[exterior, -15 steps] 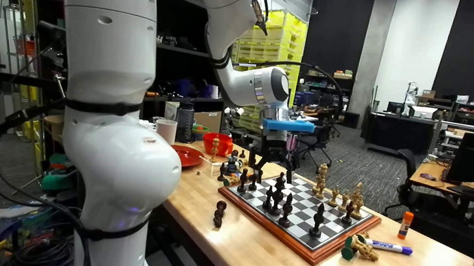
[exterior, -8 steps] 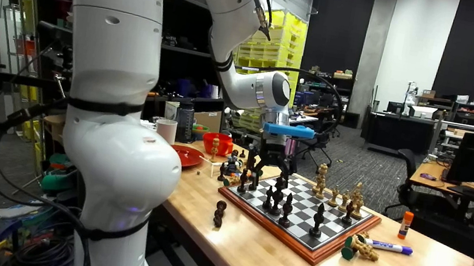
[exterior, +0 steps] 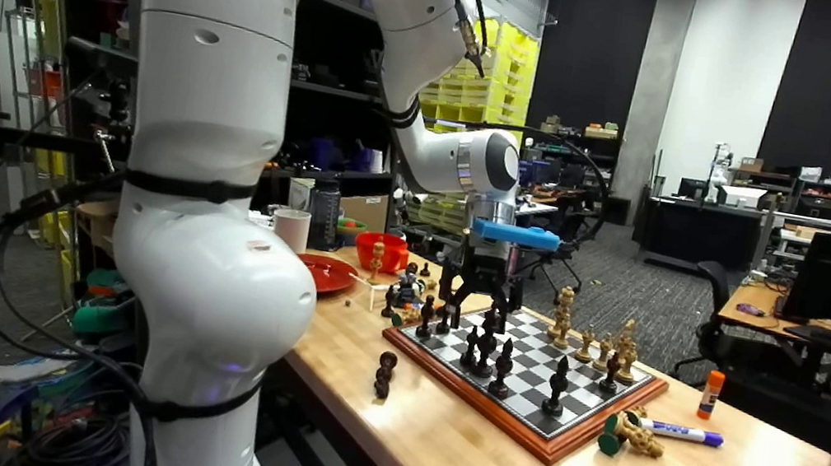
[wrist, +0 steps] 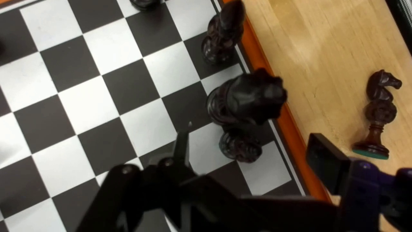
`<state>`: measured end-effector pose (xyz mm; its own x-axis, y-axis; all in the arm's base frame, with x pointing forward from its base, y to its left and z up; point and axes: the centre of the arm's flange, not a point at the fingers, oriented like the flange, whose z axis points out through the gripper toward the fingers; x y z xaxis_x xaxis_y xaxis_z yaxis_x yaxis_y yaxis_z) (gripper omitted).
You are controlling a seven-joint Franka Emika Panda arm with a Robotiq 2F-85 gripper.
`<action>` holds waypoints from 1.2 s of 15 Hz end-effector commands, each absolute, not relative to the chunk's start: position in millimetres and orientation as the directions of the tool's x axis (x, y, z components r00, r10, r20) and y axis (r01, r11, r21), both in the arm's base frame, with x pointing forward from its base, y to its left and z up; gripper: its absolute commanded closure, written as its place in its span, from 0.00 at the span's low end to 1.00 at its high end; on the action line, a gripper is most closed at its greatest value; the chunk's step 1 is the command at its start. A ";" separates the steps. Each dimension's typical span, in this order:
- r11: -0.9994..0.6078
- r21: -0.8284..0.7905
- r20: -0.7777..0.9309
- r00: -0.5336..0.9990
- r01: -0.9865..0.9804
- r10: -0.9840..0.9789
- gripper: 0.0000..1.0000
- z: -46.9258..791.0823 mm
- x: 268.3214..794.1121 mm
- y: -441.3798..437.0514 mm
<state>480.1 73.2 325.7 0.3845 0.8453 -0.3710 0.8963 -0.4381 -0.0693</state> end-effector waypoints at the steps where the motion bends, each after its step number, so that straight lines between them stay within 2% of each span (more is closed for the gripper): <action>1: -0.430 -0.094 -0.350 0.374 0.898 0.859 0.39 326.8 487.2 69.7; 7: -0.411 -0.111 -0.355 0.350 0.905 0.867 0.87 321.2 488.1 69.5; 9: -0.407 -0.111 -0.358 0.346 0.907 0.867 0.99 320.3 487.7 71.0; 10: -0.402 -0.107 -0.359 0.342 0.909 0.868 0.94 321.1 487.1 72.5; 18: -0.331 -0.102 -0.356 0.276 0.938 0.893 0.94 325.4 477.8 100.7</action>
